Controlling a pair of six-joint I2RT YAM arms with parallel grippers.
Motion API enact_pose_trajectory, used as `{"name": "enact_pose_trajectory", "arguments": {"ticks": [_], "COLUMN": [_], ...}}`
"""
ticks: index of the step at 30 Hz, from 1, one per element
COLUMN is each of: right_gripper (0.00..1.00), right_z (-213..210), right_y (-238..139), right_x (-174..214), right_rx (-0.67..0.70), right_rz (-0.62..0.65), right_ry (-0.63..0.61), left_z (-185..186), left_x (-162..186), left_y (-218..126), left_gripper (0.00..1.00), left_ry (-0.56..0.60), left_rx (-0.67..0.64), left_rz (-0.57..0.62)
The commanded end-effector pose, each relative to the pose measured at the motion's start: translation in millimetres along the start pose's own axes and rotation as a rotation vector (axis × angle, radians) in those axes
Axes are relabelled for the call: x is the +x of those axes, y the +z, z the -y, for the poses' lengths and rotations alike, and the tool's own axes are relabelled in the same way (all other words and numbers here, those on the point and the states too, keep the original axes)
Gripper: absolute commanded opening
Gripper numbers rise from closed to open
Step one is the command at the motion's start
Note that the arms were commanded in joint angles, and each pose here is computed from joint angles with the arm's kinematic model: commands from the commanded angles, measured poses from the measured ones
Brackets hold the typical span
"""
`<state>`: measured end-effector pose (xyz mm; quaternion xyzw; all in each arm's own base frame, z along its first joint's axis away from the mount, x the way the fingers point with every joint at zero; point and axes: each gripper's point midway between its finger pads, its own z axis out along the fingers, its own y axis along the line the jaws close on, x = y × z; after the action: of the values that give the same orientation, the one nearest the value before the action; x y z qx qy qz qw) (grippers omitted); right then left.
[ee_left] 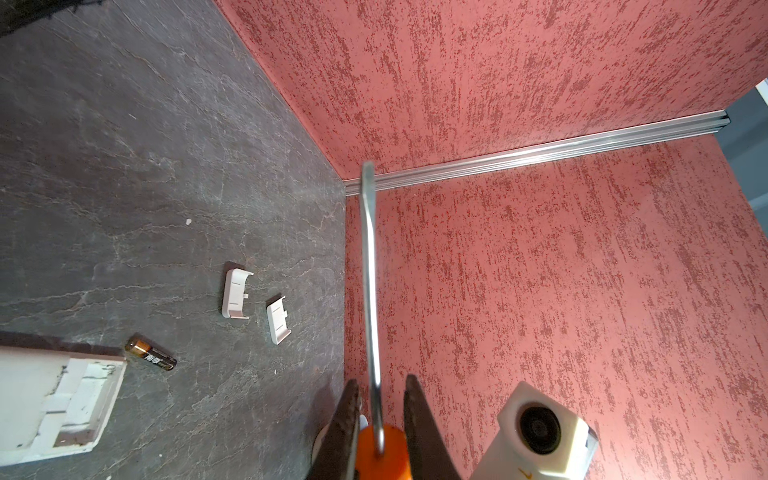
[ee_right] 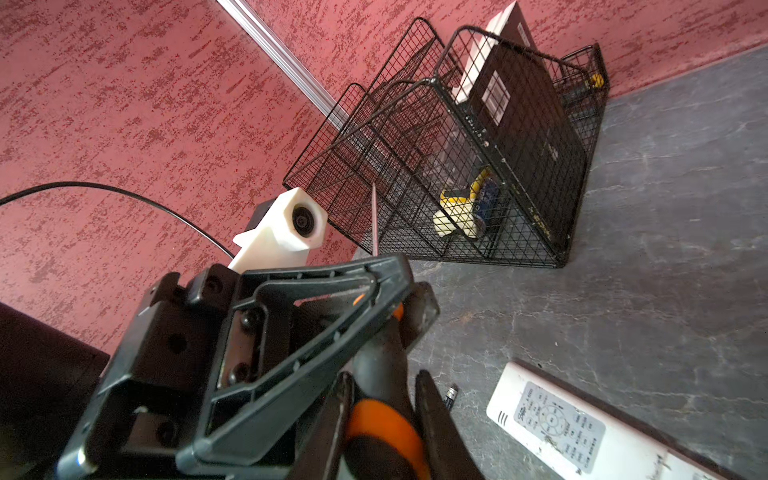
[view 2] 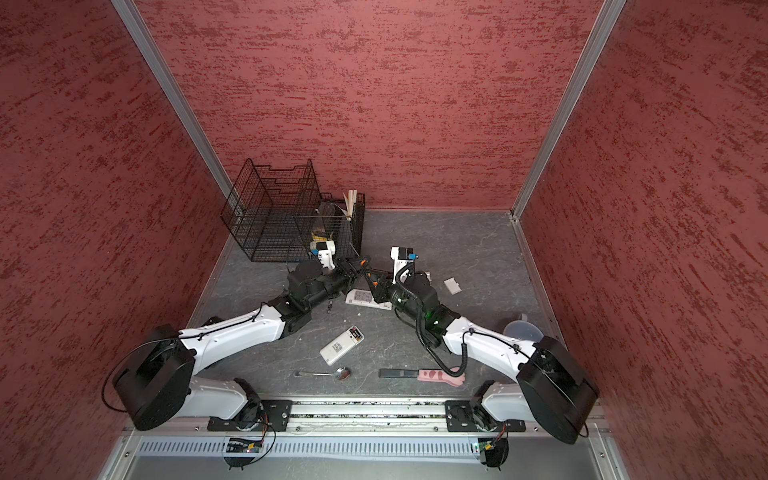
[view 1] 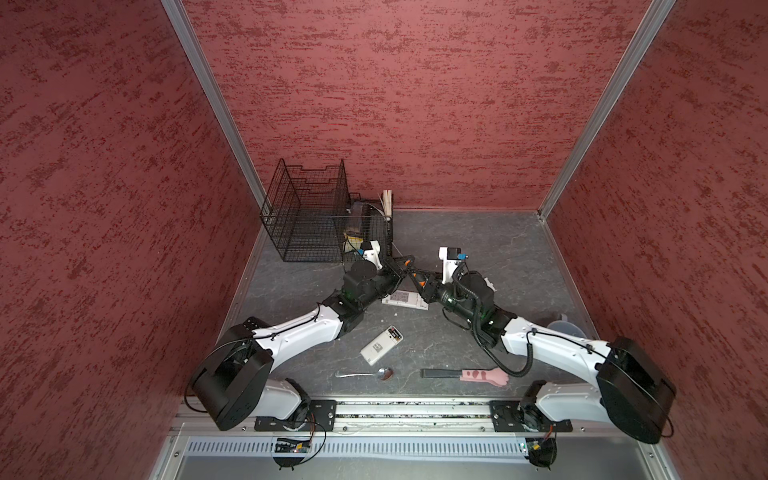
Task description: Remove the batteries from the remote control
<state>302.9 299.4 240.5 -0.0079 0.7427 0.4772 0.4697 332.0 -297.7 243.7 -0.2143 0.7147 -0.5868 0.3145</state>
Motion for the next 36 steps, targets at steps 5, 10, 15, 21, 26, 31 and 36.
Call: {"name": "enact_pose_trajectory", "arguments": {"ticks": [5, 10, 15, 21, 26, 31, 36], "right_gripper": [0.00, 0.00, 0.00, 0.00, 0.00, 0.00, 0.00], "right_z": [-3.2, 1.1, 1.4, 2.4, -0.2, 0.1, 1.0], "right_y": [-16.0, -25.4, -23.1, -23.4, -27.2, -30.7, -38.0], "right_x": [-34.8, -39.6, -34.2, -26.6, -22.6, -13.7, -1.5], "right_rx": [0.040, 0.078, 0.105, 0.118, 0.117, 0.123, 0.138], "right_rz": [0.125, 0.128, 0.046, -0.030, -0.073, -0.138, -0.223], "right_ry": [0.013, 0.009, -0.015, -0.026, -0.025, -0.024, -0.022], "left_z": [-14.0, -17.8, -23.1, -25.9, -28.4, -28.0, -34.1], "left_x": [7.5, 6.5, 4.7, -0.1, -2.6, -5.3, -11.2], "left_y": [-6.6, -12.6, -19.4, -26.7, -30.6, -34.8, -47.5], "left_gripper": [0.00, 0.01, 0.07, 0.17, 0.30, 0.42, 0.46], "left_ry": [0.017, 0.020, 0.021, 0.028, 0.036, 0.049, 0.077], "left_rx": [-0.032, -0.042, -0.051, -0.056, -0.065, -0.064, -0.108], "left_rz": [-0.017, -0.008, 0.003, 0.022, 0.031, 0.040, 0.063]}}
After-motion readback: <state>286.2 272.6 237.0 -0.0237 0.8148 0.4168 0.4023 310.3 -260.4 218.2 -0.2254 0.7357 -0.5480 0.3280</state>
